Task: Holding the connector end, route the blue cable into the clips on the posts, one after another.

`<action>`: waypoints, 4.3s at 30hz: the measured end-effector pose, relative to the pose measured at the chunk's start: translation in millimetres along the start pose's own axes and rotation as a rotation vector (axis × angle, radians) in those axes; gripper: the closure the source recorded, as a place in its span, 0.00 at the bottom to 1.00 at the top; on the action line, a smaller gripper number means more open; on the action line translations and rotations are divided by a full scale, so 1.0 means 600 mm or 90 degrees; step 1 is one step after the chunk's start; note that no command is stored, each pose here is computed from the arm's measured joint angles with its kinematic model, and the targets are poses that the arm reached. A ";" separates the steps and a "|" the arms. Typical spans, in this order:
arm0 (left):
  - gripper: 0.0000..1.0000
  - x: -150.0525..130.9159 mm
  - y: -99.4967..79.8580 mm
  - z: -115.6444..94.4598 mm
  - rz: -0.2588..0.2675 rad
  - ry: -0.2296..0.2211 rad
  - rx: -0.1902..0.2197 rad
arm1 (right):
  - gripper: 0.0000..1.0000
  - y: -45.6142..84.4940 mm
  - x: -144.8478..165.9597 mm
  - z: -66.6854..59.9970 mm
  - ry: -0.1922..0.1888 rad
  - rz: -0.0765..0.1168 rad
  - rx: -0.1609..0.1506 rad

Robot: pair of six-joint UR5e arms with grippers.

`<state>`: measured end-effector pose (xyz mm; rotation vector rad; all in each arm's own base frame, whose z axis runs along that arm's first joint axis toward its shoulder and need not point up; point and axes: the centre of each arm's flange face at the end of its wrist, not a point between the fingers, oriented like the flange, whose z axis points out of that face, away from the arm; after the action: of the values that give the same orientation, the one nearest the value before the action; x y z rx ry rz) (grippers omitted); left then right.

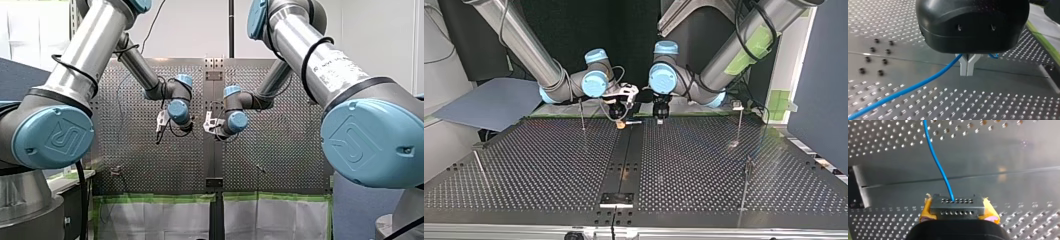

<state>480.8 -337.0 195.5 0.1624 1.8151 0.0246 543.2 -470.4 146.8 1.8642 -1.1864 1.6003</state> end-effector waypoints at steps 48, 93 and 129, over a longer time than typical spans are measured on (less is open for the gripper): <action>1.00 0.302 -0.161 0.014 0.010 0.032 0.079 | 1.00 0.168 -0.325 -0.056 -0.096 -0.014 -0.112; 1.00 0.421 -0.310 -0.020 0.053 0.063 0.133 | 1.00 0.298 -0.336 -0.152 -0.090 0.010 -0.179; 1.00 0.453 -0.422 -0.055 0.029 0.059 0.110 | 1.00 0.404 -0.225 -0.196 0.010 0.010 -0.171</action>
<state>359.3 -551.7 -84.5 0.3308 1.9057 -0.0940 281.0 -469.7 -2.3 1.6725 -1.3394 1.3818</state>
